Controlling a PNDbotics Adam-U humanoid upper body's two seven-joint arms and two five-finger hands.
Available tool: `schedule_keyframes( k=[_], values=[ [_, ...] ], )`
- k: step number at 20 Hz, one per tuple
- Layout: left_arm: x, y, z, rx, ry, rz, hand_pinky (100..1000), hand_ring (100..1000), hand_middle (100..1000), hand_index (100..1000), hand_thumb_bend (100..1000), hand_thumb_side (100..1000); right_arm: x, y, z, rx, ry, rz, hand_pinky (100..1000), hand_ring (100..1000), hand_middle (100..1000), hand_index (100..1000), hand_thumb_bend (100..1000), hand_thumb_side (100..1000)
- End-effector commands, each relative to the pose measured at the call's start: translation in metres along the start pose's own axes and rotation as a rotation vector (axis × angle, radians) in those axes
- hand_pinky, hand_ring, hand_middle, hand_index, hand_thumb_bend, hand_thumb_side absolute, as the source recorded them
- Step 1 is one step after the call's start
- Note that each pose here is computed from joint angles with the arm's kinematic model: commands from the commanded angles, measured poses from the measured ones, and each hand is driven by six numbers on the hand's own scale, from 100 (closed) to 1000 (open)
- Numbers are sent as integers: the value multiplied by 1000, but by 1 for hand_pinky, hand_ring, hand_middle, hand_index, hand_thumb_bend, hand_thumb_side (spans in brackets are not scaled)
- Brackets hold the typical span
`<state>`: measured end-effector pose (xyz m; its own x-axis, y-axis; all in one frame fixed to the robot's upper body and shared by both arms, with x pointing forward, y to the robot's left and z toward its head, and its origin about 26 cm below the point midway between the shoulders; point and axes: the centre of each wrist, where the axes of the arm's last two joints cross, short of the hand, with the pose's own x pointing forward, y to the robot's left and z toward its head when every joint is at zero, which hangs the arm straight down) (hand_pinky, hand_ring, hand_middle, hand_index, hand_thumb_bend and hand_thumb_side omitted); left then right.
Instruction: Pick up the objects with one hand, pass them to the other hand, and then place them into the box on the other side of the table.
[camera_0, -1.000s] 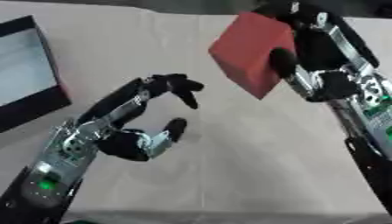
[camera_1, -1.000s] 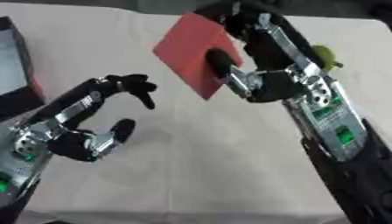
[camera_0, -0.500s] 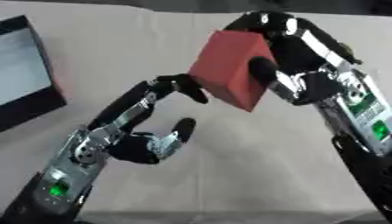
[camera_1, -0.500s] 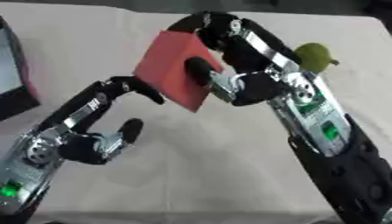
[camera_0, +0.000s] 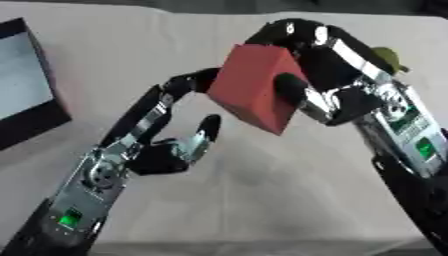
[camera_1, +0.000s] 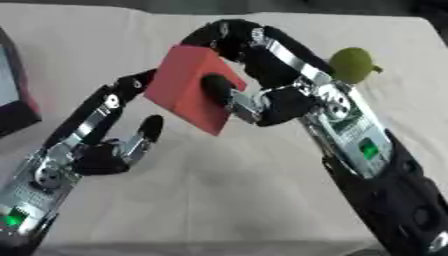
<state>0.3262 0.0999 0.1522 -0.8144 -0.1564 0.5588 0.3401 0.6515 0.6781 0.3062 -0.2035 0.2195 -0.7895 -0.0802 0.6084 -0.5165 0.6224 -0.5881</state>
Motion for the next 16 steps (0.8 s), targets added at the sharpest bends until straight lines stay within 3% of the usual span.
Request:
schedule_keyframes(
  k=[1,16],
  values=[
    [1,-2,-2,31,23,-25,1000,758,709,944,100,713,8,-4,-4,4,-15,29,858,487,423,563,100,423],
    [-9,-8,8,178,63,-131,1000,791,750,956,100,665,6,-2,-1,-1,162,-53,858,475,423,561,100,453]
  ],
)
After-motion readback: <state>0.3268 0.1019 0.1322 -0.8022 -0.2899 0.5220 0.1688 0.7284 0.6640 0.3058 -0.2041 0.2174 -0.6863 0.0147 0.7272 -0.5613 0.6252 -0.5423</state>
